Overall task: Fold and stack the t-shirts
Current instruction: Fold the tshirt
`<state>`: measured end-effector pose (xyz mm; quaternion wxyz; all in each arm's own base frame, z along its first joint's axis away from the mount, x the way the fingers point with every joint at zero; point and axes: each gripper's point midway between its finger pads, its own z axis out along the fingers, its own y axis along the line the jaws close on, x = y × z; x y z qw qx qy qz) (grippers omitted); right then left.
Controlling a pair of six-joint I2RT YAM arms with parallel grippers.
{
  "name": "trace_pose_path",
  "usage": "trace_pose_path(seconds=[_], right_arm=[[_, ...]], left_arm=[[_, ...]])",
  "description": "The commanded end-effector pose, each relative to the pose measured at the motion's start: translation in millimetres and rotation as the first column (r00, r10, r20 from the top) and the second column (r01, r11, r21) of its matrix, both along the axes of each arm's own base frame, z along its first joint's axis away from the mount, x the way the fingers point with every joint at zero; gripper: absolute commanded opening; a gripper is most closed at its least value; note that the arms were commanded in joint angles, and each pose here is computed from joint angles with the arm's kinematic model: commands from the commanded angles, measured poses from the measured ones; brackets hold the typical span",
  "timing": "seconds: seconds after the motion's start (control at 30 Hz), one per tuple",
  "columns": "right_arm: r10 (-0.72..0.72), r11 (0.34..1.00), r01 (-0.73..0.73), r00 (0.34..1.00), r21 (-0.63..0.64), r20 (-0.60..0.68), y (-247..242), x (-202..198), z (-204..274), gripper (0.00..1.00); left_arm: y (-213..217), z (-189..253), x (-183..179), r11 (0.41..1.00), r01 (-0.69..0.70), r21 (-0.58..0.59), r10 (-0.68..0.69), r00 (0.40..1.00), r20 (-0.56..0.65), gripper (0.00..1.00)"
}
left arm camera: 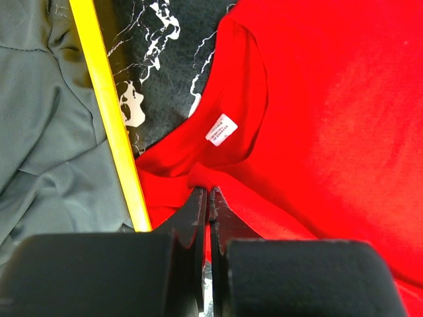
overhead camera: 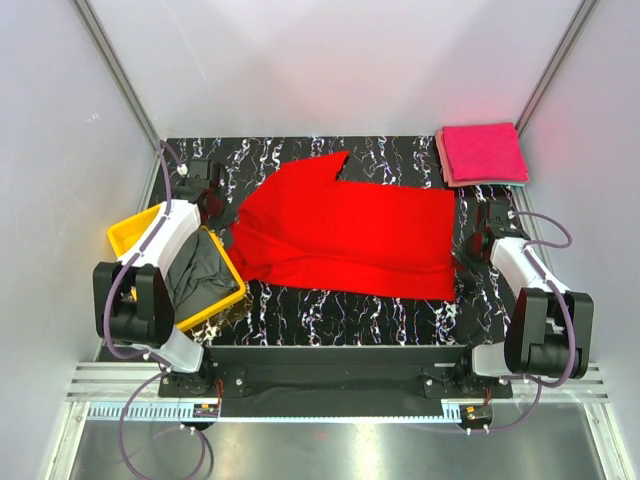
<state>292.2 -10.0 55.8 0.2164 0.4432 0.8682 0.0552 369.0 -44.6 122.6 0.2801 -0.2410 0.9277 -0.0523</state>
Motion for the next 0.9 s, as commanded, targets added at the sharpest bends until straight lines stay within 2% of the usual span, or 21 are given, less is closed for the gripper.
trace_pose_path(seconds=[0.0, 0.4, 0.67, 0.87], right_arm=[[0.081, 0.995, -0.086, 0.992, 0.043, 0.101, 12, 29, 16, 0.0], [0.029, 0.999, -0.029, 1.0, -0.032, 0.009, -7, 30, -5, 0.0], [0.031, 0.997, -0.029, 0.999, -0.076, 0.017, -15, 36, -2, 0.0], [0.055, 0.998, -0.052, 0.997, -0.047, 0.052, -9, 49, 1, 0.0]], left_arm=[[6, 12, 19, 0.999, -0.011, 0.04, 0.009, 0.999, 0.051, 0.0], [11, -2, 41, 0.996, -0.029, 0.079, 0.028, 0.999, 0.019, 0.0], [13, -4, 59, 0.994, -0.043, 0.101, 0.042, 0.999, 0.006, 0.0], [11, -6, 68, 0.994, -0.04, 0.1, 0.04, 0.999, 0.0, 0.0]])
